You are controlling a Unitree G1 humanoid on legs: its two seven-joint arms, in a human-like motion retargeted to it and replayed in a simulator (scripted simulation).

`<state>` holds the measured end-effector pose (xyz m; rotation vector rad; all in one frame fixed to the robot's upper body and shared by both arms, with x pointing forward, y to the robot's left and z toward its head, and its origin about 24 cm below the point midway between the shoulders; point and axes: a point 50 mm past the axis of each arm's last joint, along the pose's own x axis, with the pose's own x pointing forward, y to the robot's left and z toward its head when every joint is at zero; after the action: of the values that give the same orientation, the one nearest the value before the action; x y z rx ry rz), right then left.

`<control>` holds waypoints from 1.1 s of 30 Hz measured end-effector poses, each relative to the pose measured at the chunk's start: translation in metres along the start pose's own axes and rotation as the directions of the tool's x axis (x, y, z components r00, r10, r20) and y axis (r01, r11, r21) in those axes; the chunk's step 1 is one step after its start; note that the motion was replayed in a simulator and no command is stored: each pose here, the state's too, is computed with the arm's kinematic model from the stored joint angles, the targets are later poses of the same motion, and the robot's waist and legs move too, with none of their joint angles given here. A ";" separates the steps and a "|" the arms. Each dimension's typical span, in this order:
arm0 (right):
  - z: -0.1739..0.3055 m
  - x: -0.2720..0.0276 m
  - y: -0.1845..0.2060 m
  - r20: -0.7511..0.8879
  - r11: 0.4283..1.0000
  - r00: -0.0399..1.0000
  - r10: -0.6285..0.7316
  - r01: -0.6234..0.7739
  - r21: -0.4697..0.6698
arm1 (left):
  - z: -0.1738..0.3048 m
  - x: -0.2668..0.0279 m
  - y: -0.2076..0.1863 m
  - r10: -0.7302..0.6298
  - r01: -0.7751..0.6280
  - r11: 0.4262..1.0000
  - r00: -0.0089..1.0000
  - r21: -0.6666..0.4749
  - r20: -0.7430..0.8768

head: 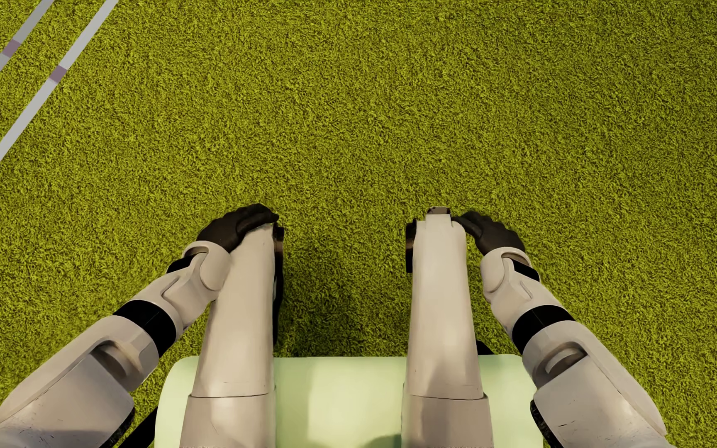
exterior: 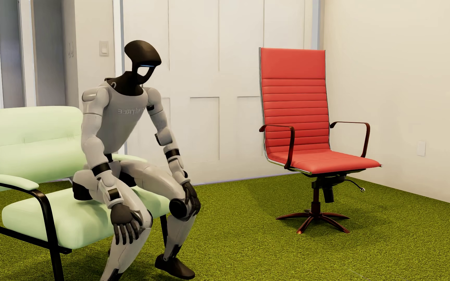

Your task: Take a seat on the light lime chair

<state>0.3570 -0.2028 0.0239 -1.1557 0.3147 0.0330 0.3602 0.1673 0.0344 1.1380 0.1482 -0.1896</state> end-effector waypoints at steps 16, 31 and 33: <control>-0.036 -0.021 0.049 -0.137 0.979 0.973 0.184 -0.169 0.115 | -0.063 -0.033 -0.057 -0.165 0.129 0.982 0.943 -0.139 -0.288; -0.081 -0.040 0.072 -0.348 0.949 0.884 0.313 -0.276 0.152 | -0.100 -0.055 -0.071 -0.253 0.168 0.961 0.854 -0.220 -0.455; -0.079 -0.039 0.071 -0.343 0.952 0.889 0.304 -0.268 0.148 | -0.100 -0.053 -0.069 -0.246 0.165 0.964 0.856 -0.210 -0.454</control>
<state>0.2885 -0.2402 -0.0584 -1.0062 0.8082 0.0634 0.2906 0.2342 -0.0566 0.9833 0.7188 -0.0797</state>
